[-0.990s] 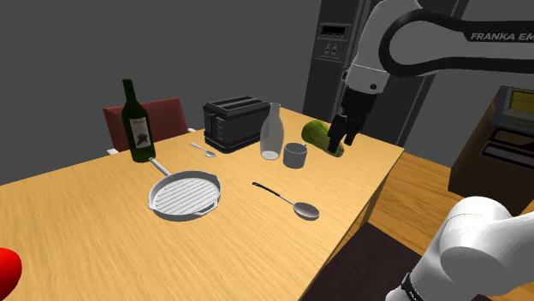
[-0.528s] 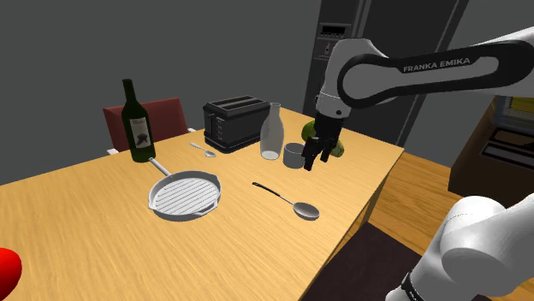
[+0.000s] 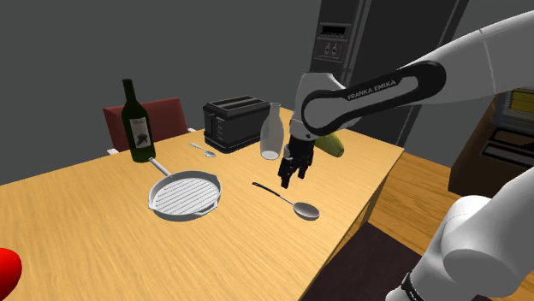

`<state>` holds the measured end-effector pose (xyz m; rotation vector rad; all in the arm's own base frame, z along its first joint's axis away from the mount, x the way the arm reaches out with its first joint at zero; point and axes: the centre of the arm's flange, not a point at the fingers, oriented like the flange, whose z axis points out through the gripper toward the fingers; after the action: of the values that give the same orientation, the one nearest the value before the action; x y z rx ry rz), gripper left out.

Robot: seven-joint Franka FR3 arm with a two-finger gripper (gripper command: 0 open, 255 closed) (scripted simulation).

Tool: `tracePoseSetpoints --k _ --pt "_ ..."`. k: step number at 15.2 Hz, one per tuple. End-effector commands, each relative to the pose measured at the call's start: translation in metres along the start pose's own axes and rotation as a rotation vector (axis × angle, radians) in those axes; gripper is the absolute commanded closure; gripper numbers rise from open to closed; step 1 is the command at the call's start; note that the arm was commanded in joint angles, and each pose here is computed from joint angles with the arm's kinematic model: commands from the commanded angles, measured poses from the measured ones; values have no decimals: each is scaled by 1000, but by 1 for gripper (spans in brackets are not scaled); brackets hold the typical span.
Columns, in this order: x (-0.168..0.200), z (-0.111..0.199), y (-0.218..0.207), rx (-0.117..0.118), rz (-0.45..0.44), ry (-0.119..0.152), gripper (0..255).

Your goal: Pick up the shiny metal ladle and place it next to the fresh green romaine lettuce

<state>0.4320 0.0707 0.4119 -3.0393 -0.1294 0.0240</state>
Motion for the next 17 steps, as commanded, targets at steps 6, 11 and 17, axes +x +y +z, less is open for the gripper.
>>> tracePoseSetpoints --k 6,11,17 --pt "23 56 -6 8 -12 -16 0" --pt "23 75 -6 8 -12 -16 0" --pt "23 75 -6 8 -12 -16 0"
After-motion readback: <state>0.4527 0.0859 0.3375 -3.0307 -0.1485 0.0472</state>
